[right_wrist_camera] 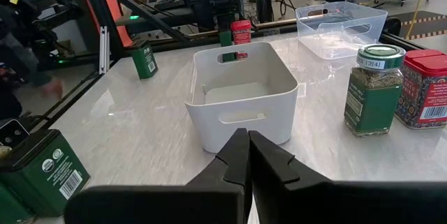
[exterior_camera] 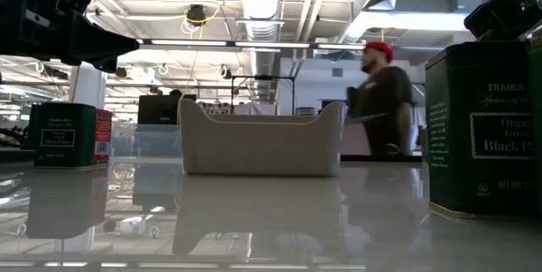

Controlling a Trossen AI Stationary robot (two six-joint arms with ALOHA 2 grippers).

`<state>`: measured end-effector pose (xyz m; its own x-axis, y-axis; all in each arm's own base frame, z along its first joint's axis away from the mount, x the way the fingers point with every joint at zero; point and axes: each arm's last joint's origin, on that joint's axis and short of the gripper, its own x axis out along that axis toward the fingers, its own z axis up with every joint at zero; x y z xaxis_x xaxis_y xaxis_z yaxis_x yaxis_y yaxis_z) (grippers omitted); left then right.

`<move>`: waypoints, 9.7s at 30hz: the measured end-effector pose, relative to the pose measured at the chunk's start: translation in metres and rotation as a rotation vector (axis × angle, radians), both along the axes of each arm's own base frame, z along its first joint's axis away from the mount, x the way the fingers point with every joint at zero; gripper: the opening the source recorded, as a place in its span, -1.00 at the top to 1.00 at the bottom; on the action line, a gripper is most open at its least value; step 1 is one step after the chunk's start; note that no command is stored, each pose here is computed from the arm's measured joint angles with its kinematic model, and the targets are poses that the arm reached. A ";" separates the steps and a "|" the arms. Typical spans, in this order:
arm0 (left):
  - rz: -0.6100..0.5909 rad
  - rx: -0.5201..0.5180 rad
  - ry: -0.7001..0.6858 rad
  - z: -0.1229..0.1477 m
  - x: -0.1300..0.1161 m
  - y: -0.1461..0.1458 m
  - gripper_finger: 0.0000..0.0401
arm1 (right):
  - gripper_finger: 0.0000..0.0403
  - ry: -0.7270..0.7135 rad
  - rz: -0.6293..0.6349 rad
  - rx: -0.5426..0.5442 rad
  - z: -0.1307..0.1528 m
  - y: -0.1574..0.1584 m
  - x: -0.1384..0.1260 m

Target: Sort spices by type

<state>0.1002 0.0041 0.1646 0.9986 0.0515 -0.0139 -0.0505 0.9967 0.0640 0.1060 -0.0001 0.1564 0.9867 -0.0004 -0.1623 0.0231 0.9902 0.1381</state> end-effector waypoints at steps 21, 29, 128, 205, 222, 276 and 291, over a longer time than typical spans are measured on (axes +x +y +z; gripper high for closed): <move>0.000 0.000 0.000 0.000 0.000 0.000 1.00 | 0.81 0.000 0.000 0.000 0.000 0.000 0.000; 0.000 0.000 0.000 0.000 0.000 0.000 1.00 | 0.81 0.000 0.028 -0.190 0.000 0.000 0.000; 0.000 0.000 -0.001 0.000 0.000 0.000 1.00 | -0.45 0.339 -0.682 0.324 0.145 -0.033 0.020; 0.000 0.000 -0.001 0.000 0.000 0.000 1.00 | -0.44 1.386 -0.794 0.818 0.081 -0.001 0.008; 0.000 0.000 -0.001 0.000 0.000 0.000 1.00 | -0.19 1.463 -0.784 0.796 0.075 -0.001 0.017; 0.000 0.000 -0.001 0.000 0.000 0.000 1.00 | -0.11 1.191 -0.115 0.454 0.234 0.093 0.034; 0.000 0.000 0.000 0.000 0.000 0.000 1.00 | -0.11 1.389 0.183 0.056 0.203 0.191 0.040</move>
<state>0.1002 0.0041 0.1647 0.9986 0.0510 -0.0135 -0.0500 0.9967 0.0640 0.1456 0.1911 0.3596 0.0078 0.1479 -0.9890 0.0447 0.9880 0.1481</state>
